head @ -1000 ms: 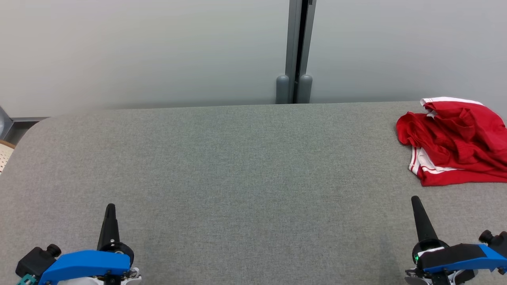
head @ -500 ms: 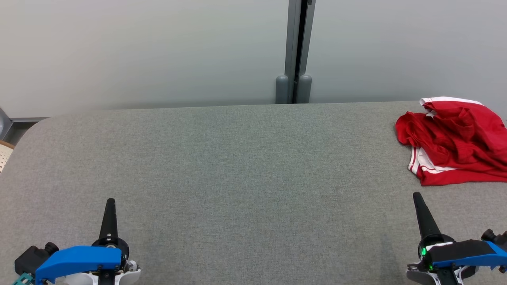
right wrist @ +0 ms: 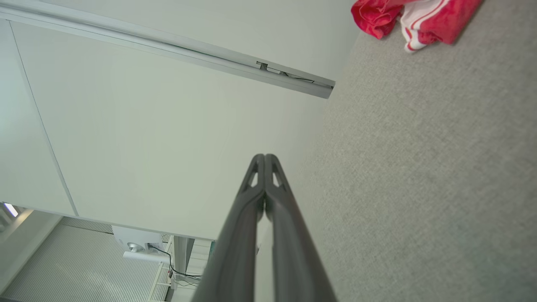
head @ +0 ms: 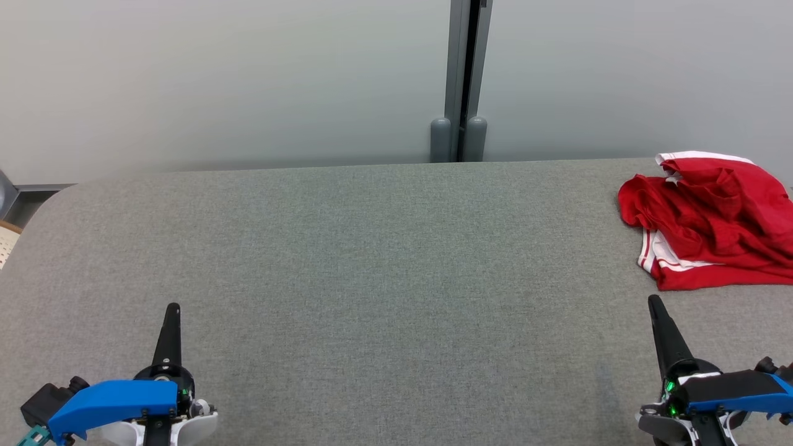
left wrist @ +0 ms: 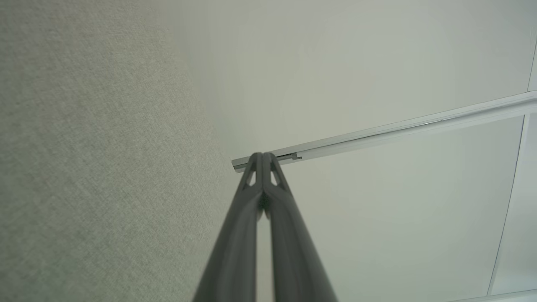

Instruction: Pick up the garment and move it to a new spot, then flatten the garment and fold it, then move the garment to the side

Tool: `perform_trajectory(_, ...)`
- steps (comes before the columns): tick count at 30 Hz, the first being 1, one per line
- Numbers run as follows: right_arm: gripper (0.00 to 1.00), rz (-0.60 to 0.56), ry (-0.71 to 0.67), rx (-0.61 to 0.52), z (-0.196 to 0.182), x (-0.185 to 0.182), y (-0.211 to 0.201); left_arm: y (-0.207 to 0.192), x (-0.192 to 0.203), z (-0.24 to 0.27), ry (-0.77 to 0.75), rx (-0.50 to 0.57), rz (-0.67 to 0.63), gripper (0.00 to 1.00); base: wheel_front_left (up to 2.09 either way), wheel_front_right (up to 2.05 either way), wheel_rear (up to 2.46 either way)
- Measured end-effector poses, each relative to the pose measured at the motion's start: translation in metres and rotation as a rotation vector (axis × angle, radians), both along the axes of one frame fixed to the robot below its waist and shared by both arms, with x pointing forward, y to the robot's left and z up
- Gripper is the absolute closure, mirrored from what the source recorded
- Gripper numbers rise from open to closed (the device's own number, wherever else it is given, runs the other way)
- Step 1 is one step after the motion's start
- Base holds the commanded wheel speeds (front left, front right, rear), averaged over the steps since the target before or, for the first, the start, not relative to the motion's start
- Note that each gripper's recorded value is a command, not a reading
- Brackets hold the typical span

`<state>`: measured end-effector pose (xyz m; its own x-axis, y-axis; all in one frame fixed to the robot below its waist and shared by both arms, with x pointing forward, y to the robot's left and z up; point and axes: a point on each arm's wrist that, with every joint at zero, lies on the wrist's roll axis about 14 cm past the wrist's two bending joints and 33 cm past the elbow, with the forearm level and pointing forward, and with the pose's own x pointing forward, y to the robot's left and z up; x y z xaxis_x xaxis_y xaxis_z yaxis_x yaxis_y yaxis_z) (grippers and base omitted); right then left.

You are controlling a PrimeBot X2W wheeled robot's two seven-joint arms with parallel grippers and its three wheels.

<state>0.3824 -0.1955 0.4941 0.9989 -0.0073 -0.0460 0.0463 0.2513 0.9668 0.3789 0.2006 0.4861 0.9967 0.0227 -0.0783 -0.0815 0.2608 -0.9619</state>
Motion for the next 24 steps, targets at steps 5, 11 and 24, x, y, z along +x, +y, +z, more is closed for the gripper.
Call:
perform_trajectory(5, 1.0, 0.0, -0.003, 0.042, 0.001, 0.0, -0.001, 0.0, 0.001, 0.002, -0.007, -0.044, 0.0, 1.0, 0.0, 0.0, 0.0)
perform_trajectory(11, 1.0, -0.001, -0.008, 0.088, 0.003, 0.001, -0.001, 0.0, 0.003, 0.006, -0.021, -0.092, -0.001, 1.0, 0.0, 0.0, 0.0)
perform_trajectory(24, 1.0, -0.002, -0.024, 0.181, 0.007, 0.004, -0.003, -0.001, 0.006, 0.011, -0.043, -0.192, -0.006, 1.0, 0.0, 0.0, 0.0)
